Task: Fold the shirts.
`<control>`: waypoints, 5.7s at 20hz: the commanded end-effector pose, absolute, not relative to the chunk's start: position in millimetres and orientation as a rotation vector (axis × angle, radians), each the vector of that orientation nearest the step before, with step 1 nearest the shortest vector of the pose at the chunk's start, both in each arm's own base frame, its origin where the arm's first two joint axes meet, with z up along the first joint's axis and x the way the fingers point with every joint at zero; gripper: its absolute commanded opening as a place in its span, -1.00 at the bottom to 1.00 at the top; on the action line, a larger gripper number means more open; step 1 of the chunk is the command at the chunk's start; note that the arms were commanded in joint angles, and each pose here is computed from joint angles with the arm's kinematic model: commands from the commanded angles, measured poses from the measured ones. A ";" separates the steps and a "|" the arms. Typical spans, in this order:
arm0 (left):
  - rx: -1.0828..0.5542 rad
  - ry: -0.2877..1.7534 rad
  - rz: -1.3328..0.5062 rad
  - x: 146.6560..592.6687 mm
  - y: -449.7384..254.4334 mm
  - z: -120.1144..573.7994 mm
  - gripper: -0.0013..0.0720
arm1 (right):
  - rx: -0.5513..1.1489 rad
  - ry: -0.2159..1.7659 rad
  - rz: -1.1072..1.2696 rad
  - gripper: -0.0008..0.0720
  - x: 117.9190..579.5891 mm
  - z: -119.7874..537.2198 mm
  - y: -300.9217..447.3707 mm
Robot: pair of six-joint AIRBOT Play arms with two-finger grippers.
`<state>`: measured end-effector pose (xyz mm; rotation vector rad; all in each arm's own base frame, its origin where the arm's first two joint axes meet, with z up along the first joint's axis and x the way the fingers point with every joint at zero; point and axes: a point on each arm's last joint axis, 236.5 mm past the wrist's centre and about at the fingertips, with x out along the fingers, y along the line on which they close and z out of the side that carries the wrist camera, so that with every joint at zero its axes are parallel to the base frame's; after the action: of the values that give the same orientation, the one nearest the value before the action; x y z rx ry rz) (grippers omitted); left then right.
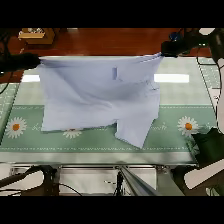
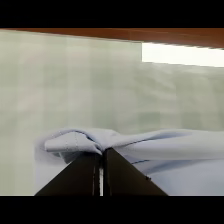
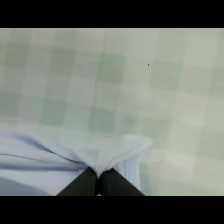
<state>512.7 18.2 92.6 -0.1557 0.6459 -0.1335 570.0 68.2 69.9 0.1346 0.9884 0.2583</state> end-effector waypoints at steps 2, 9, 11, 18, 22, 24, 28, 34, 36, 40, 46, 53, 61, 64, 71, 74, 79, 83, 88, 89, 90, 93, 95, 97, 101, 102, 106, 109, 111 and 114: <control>-0.063 0.604 -0.109 548.4 16.0 53.9 -0.90 | 0.143 0.929 0.221 -0.91 598.1 49.4 72.3; -0.084 0.719 -0.081 550.2 33.4 -10.9 -0.90 | 0.137 1.107 0.195 -0.92 583.4 -17.3 66.5; -0.093 0.734 -0.097 546.8 32.6 -4.9 -0.90 | 0.131 1.161 0.203 -0.92 570.5 -19.7 67.0; -0.242 1.053 -0.211 488.5 30.7 2.8 -0.90 | 0.112 1.464 0.256 -0.91 479.3 8.3 69.9; -0.235 1.187 -0.223 466.3 33.5 -33.5 -0.89 | 0.186 1.531 0.296 -0.91 470.1 -10.9 85.2; -0.252 1.212 -0.236 462.8 30.0 -39.4 -0.54 | 0.217 1.556 0.339 -0.24 465.5 -16.8 95.4; -0.288 1.292 -0.257 437.9 42.4 -17.2 0.08 | 0.105 1.538 0.338 0.16 454.7 8.4 74.9; -0.547 1.528 -0.224 327.1 79.9 -19.1 0.10 | 0.076 1.548 0.238 0.16 416.5 33.2 12.1; -0.600 1.531 -0.209 293.5 85.3 -26.5 0.10 | 0.175 1.529 0.255 0.24 402.0 24.9 5.2; -0.751 1.522 -0.197 255.4 80.2 -42.2 0.89 | 0.372 1.468 0.318 0.25 374.9 7.3 8.6; -0.763 1.512 -0.184 252.3 81.3 -65.3 0.89 | 0.413 1.400 0.377 0.25 363.5 -10.3 23.8; -0.806 1.540 -0.178 254.3 81.8 -85.9 0.89 | 0.425 1.332 0.396 0.25 376.0 -11.4 28.8; -0.800 1.599 -0.233 273.3 46.7 -112.8 0.88 | 0.444 1.309 0.401 0.25 381.0 -8.2 31.8; -0.845 1.678 -0.224 268.7 31.3 -125.9 0.48 | 0.470 1.302 0.421 0.25 381.0 -3.2 37.8; -0.820 1.753 -0.323 245.7 27.7 -112.4 -0.89 | 0.500 1.411 0.395 0.25 348.1 -27.5 26.1; -0.788 1.730 -0.343 247.2 28.7 -106.4 -0.89 | 0.659 1.526 0.412 0.40 303.6 -61.9 48.2; -0.761 1.708 -0.354 248.8 29.6 -99.8 -0.89 | 0.655 1.542 0.501 0.40 283.4 -76.6 95.4; -0.746 1.706 -0.382 247.3 28.5 -98.6 -0.89 | 0.586 1.549 0.464 0.40 286.3 -84.0 111.2; -0.724 1.697 -0.407 247.3 28.5 -98.7 -0.89 | 0.577 1.557 0.421 0.40 287.5 -88.8 108.4; -0.722 1.695 -0.405 247.8 28.8 -99.1 -0.89 | 0.583 1.540 0.398 0.35 292.7 -90.2 106.5; -0.723 1.694 -0.405 248.0 28.8 -99.1 -0.89 | 0.585 1.519 0.375 0.20 298.7 -91.9 104.4; -0.729 1.665 -0.429 253.4 25.5 -97.0 -0.89 | 0.535 1.477 0.353 -0.29 308.5 -99.1 108.0; -0.757 1.625 -0.438 262.2 21.2 -93.8 -0.89 | 0.488 1.478 0.371 -0.77 307.1 -102.1 117.1; -0.783 1.567 -0.490 272.5 12.8 -84.8 -0.89 | 0.504 1.471 0.387 -0.91 307.5 -97.2 122.9; -0.834 1.279 -0.586 326.1 -1.2 -24.9 -0.90 | 0.458 1.232 0.388 -0.91 345.0 -31.0 106.5; -0.834 1.190 -0.595 341.3 -1.9 -3.5 -0.90 | 0.446 1.139 0.372 -0.91 360.4 -5.8 98.7; -0.808 1.045 -0.556 367.7 4.5 37.4 -0.90 | 0.442 0.877 0.320 -0.91 408.1 73.0 85.4; -0.833 0.944 -0.473 393.0 15.0 46.6 -0.90 | 0.442 0.764 0.282 -0.91 442.9 89.6 84.7; -0.831 0.886 -0.376 413.8 28.1 43.1 -0.90 | 0.475 0.730 0.238 -0.91 467.6 88.6 77.2; -0.796 0.827 -0.271 441.4 34.3 34.7 -0.90 | 0.489 0.736 0.220 -0.91 500.8 72.4 75.0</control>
<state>410.8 19.9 34.5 -0.8083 0.9228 -0.3910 467.8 80.6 73.9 0.4671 0.7828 0.2558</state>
